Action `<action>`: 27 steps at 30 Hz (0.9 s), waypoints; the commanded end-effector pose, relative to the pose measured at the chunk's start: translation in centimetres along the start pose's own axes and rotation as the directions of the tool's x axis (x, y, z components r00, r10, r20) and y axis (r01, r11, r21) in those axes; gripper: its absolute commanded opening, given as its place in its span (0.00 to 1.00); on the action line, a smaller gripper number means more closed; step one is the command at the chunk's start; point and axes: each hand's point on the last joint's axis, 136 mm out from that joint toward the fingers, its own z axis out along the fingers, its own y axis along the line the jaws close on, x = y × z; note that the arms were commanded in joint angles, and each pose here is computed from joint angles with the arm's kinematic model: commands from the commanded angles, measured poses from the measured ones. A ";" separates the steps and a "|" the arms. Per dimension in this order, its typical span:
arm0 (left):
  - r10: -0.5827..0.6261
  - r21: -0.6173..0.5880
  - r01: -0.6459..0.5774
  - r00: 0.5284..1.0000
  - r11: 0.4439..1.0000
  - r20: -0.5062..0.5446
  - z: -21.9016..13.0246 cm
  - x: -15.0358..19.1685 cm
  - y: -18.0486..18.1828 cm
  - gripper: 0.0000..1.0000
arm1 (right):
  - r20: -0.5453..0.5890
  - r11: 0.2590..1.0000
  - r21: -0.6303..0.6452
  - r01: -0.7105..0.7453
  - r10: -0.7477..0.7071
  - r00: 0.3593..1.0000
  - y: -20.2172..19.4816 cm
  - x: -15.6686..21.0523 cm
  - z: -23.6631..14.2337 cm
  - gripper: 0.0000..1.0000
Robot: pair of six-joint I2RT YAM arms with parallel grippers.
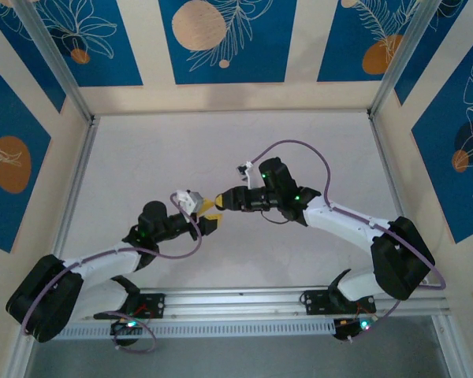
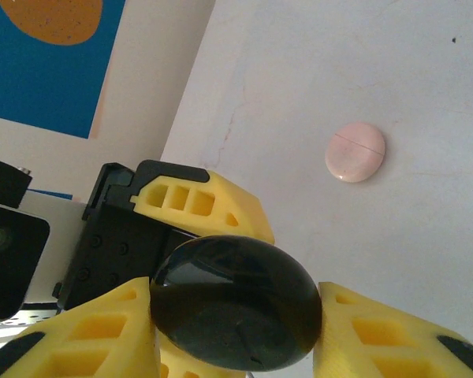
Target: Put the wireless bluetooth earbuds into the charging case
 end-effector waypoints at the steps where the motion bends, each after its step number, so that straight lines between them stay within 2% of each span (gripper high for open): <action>1: 0.033 0.054 -0.038 0.995 0.998 0.091 0.3 -3.0 -1.3 0.53 | -0.002 0.999 -0.030 0.018 -0.018 1.000 0.9 0.4 -0.1 0.41; 8: 0.018 0.051 -0.024 0.993 0.998 0.113 0.5 -3.6 -1.2 0.52 | -0.009 0.999 -0.042 0.031 -0.031 0.999 1.3 0.6 0.1 0.41; 14: 0.001 0.051 -0.007 0.993 0.999 0.117 1.0 -3.9 -1.0 0.43 | -0.021 0.997 -0.060 0.048 -0.049 0.999 1.9 1.0 0.1 0.41; 19: -0.001 0.065 -0.008 0.990 0.998 0.138 0.9 -4.4 -1.3 0.23 | -0.021 0.997 -0.052 0.059 -0.061 0.998 1.7 1.2 0.0 0.42; 20: 0.003 0.071 -0.013 0.990 0.997 0.139 0.8 -4.5 -1.4 0.20 | -0.015 0.997 -0.049 0.066 -0.067 0.998 1.7 1.1 -0.2 0.43; 24: 0.003 0.097 -0.016 0.991 0.995 0.133 0.6 -4.4 -1.9 0.15 | 0.065 0.989 -0.007 0.147 -0.146 0.987 1.4 0.3 -1.7 0.62; 27: 0.002 0.133 -0.018 0.992 0.991 0.123 0.7 -4.3 -2.4 0.13 | 0.148 0.972 0.003 0.233 -0.231 0.962 1.5 -0.7 -3.9 0.66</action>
